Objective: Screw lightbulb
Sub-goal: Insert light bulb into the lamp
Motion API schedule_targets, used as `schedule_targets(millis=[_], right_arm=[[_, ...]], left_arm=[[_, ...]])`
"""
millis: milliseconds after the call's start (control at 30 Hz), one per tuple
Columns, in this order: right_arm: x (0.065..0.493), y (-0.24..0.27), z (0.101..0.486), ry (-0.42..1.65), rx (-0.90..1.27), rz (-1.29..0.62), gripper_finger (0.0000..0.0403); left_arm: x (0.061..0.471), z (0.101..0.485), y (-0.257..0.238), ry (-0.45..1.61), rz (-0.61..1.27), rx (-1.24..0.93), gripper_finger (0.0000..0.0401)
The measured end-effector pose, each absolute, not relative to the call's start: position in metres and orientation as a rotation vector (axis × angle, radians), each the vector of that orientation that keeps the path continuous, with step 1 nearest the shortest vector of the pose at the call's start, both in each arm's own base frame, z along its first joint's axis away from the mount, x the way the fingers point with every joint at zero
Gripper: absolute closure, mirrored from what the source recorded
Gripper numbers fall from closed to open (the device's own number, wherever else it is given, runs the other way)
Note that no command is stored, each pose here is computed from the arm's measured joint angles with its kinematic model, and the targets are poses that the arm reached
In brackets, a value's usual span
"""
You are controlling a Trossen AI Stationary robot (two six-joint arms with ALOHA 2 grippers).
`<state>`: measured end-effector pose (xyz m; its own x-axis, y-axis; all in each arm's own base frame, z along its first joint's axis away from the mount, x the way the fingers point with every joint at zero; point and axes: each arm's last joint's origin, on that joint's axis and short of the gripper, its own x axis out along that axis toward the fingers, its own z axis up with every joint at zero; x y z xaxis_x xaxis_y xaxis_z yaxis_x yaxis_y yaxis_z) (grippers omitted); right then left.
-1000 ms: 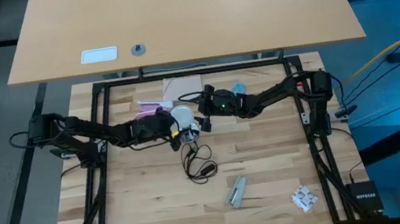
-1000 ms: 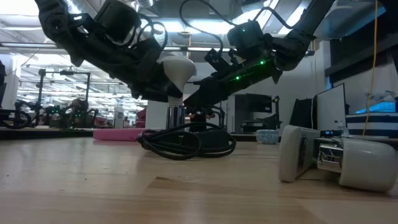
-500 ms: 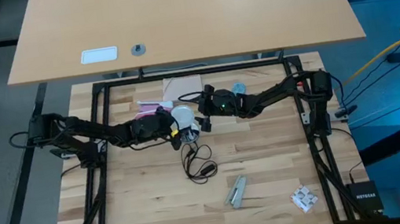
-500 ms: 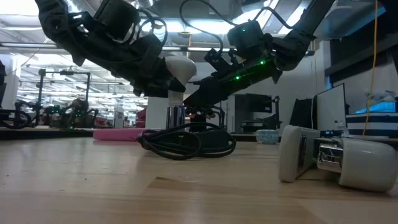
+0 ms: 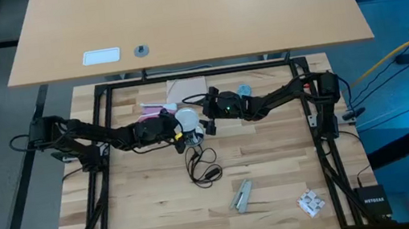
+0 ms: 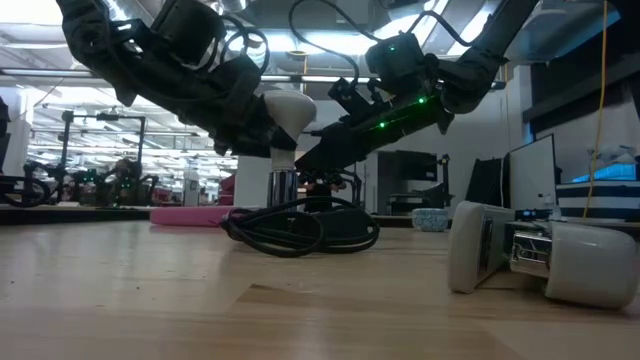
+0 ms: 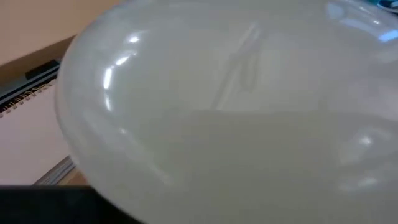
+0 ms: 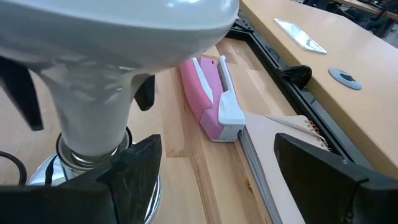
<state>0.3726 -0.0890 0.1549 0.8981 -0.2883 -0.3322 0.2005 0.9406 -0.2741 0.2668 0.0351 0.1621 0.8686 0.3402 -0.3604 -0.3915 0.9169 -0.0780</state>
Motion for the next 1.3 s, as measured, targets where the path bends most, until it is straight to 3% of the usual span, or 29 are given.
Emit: schedule_targets(millis=[367, 833, 1300], right_arm=[[0.372, -0.091, 0.155, 0.388, -0.246, -0.299, 0.0086], [0.359, -0.091, 0.171, 0.497, -0.26, -0.384, 0.0086], [0.353, -0.02, 0.162, 0.685, -0.11, -0.156, 0.0086]], left_arm=[[0.267, 0.162, 0.035, 0.353, 0.385, -0.151, 0.0244], [0.267, 0.162, 0.035, 0.352, 0.385, -0.151, 0.0238], [0.267, 0.162, 0.035, 0.353, 0.385, -0.15, 0.0235]])
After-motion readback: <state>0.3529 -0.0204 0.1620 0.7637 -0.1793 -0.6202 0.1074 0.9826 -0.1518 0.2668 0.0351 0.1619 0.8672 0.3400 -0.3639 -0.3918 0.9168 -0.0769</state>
